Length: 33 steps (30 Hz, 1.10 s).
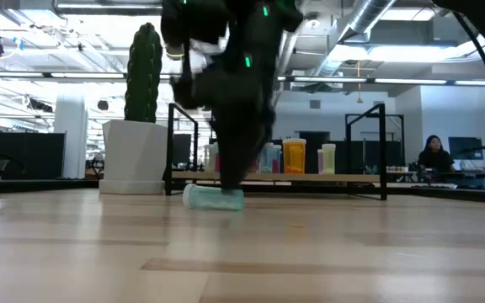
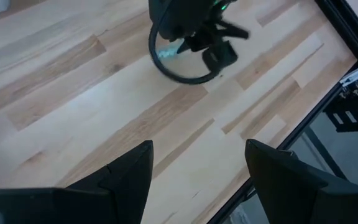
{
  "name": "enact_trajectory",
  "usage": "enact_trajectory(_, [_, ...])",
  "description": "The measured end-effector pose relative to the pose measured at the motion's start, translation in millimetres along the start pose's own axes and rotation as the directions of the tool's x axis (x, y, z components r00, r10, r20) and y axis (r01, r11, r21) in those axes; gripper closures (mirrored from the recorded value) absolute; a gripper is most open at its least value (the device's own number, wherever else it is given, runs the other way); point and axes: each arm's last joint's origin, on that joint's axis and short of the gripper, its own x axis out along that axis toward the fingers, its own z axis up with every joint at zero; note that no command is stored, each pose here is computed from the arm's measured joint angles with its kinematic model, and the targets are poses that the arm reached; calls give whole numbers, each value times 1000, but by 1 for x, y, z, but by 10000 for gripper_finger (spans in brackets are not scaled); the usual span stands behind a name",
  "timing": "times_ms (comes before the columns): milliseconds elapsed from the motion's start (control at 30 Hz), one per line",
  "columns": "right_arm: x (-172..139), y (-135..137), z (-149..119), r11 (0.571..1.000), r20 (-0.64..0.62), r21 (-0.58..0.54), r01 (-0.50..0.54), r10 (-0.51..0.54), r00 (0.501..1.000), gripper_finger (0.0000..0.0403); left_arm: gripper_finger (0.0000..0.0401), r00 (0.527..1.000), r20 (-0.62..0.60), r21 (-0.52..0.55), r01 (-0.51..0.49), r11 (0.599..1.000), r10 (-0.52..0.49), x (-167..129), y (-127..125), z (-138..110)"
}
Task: Pick and place medicine bottles onto shelf by color
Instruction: Put the small blue pill bottle on the shelf
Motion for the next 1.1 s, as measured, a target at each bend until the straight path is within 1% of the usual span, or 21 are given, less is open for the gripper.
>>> enact_trajectory(100, [-30,-4,7,998,7,-61,2,-2,1000,277,161,1000,18,-6,1,1000,-1,1,0,2])
enact_trajectory(167, [-54,-9,12,997,67,-82,1,4,998,284,161,1000,31,-11,2,1000,-1,2,-1,4])
enact_trajectory(300, [-98,-24,13,998,159,-64,-15,25,987,289,161,999,35,-29,9,1000,-8,4,-3,7])
enact_trajectory(367, [-110,-29,11,999,163,-44,-29,36,986,289,161,999,31,-38,22,999,-21,4,-4,6])
enact_trajectory(400, [-111,-29,11,999,174,-24,-35,39,984,289,161,999,30,-43,28,999,-26,4,-5,6])
enact_trajectory(433, [-109,-29,13,999,194,-3,-44,43,980,289,161,999,28,-53,35,998,-34,5,-6,5])
enact_trajectory(500, [-100,-24,13,999,187,11,-50,47,981,289,161,999,24,-73,39,997,-38,8,-7,3])
enact_trajectory(600, [-73,-10,17,998,185,-12,-57,58,981,289,161,999,19,-97,49,994,-47,10,-8,0])
enact_trajectory(667, [-50,-1,16,998,139,-27,-51,54,989,287,161,998,14,-105,55,993,-53,9,-9,-2])
enact_trajectory(733, [-34,4,16,998,125,-37,-52,56,991,280,161,998,10,-105,58,993,-58,8,-8,-4])
enact_trajectory(833, [-18,7,17,998,106,-38,-47,51,993,258,161,998,6,-111,58,992,-57,7,-8,-5])
enact_trajectory(967, [-5,4,16,999,77,-9,-32,33,996,216,161,999,-7,-104,48,993,-49,6,-7,-6])
enact_trajectory(1100, [-1,1,17,999,79,-1,-36,36,996,183,161,999,-10,-99,42,994,-43,6,-6,-7])
